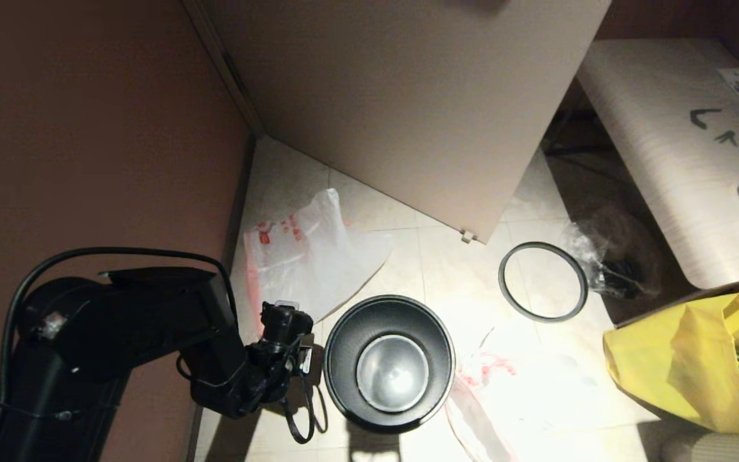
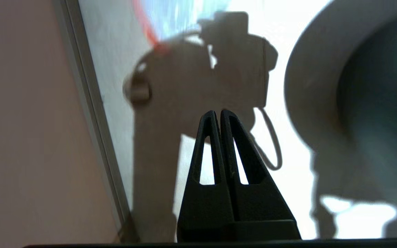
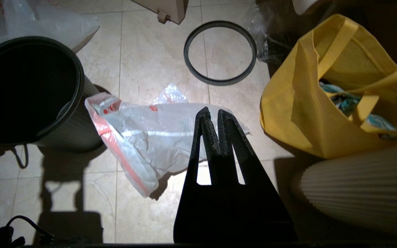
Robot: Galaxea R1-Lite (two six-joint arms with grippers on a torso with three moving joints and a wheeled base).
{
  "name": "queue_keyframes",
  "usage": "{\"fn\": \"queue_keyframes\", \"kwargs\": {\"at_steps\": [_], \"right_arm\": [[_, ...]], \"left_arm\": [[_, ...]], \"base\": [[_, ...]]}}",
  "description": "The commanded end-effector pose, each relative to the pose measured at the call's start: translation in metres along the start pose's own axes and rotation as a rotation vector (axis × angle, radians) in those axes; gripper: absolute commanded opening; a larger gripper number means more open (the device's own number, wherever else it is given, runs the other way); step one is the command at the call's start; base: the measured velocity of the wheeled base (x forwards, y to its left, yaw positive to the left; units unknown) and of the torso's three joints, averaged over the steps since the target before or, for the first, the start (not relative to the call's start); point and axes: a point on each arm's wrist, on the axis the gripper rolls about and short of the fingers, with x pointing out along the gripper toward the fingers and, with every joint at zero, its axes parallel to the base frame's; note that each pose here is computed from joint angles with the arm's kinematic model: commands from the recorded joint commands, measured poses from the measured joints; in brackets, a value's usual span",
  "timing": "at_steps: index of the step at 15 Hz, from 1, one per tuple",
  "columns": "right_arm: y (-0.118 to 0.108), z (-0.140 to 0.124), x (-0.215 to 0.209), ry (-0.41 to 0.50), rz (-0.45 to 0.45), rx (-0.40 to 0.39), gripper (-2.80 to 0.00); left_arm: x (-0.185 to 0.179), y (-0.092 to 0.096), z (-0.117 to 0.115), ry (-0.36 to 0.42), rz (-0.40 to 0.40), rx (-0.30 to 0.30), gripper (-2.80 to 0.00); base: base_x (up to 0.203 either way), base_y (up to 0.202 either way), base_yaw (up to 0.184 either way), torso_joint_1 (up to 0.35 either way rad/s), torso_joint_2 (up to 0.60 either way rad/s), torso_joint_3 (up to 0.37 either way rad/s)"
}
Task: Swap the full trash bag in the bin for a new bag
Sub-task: Pick up a new trash bag
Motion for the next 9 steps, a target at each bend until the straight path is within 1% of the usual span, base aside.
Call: {"fn": "queue_keyframes", "kwargs": {"at_steps": [1,4,6,9], "right_arm": [[0.0,0.0,0.0,0.002,0.0,0.0,-2.8],[0.0,0.0,0.0,0.002,0.0,0.0,-2.8],[0.0,0.0,0.0,0.002,0.0,0.0,-2.8],[0.0,0.0,0.0,0.002,0.0,0.0,-2.8]], "left_arm": [[0.0,0.0,0.001,-0.007,0.003,-0.004,-2.8],[0.0,0.0,0.001,-0.008,0.004,0.0,-2.8],[0.003,0.001,0.004,-0.021,0.007,0.041,-2.8],[0.007,0.0,0.024,-0.094,0.018,0.012,-2.8]], "base": [[0.195,0.0,0.002,-0.002,0.0,0.002],[0.181,0.0,0.003,0.004,0.0,-0.001],[0.033,0.0,-0.002,0.005,0.0,0.0],[0.0,0.0,0.0,0.0,0.0,0.0]]}}
